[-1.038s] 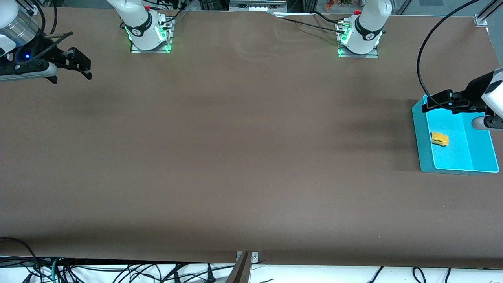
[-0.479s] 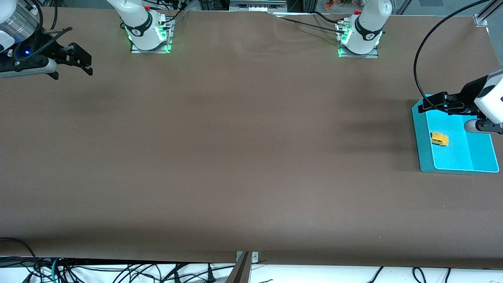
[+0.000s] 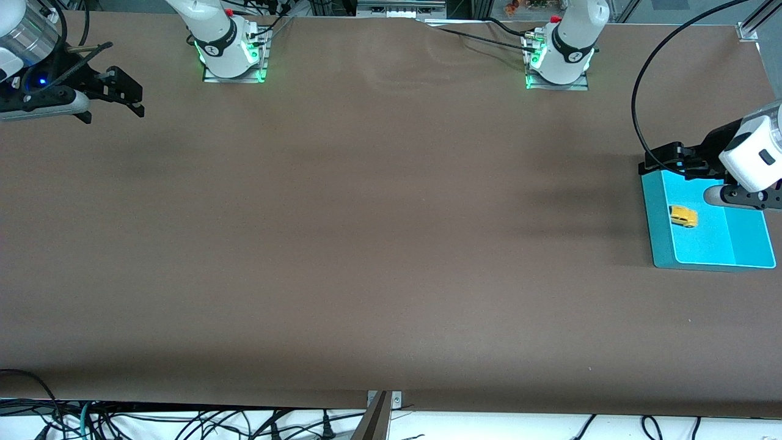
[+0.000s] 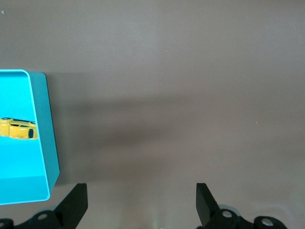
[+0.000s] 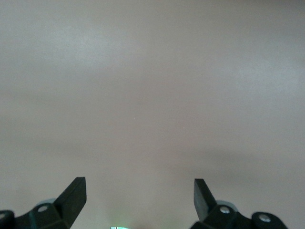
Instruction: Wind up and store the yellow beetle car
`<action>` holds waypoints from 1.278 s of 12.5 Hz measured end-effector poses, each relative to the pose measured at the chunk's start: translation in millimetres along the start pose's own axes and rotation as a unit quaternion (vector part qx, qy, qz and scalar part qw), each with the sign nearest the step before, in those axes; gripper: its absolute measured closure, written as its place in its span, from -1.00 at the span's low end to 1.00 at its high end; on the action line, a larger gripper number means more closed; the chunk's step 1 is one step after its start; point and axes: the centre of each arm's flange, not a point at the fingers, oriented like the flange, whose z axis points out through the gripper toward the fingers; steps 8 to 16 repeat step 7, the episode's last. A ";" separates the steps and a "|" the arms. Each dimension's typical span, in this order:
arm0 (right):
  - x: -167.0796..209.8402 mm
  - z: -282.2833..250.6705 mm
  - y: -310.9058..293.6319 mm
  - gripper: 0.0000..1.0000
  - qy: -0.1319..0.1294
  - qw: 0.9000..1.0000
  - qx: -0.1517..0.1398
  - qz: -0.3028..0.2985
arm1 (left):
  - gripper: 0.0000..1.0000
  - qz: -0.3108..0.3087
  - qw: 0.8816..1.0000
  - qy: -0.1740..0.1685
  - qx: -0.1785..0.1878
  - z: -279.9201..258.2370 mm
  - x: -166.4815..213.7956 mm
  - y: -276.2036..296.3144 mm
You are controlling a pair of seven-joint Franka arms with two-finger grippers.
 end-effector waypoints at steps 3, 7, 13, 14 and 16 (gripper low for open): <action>0.0 0.0 0.0 -1.00 0.000 1.000 0.000 0.000 | -1.00 0.002 1.000 -0.001 0.000 0.9 0.2 1.9; 0.0 0.0 -0.1 -1.00 0.000 1.000 0.000 0.000 | -1.00 0.003 1.000 -0.002 0.001 1.2 0.4 3.8; 0.0 0.0 -0.1 -1.00 0.000 1.000 0.000 0.000 | -1.00 0.003 1.000 -0.002 0.001 1.2 0.4 3.8; 0.0 0.0 -0.1 -1.00 0.000 1.000 0.000 0.000 | -1.00 0.003 1.000 -0.002 0.001 1.2 0.4 3.8; 0.0 0.0 -0.1 -1.00 0.000 1.000 0.000 0.000 | -1.00 0.003 1.000 -0.002 0.001 1.2 0.4 3.8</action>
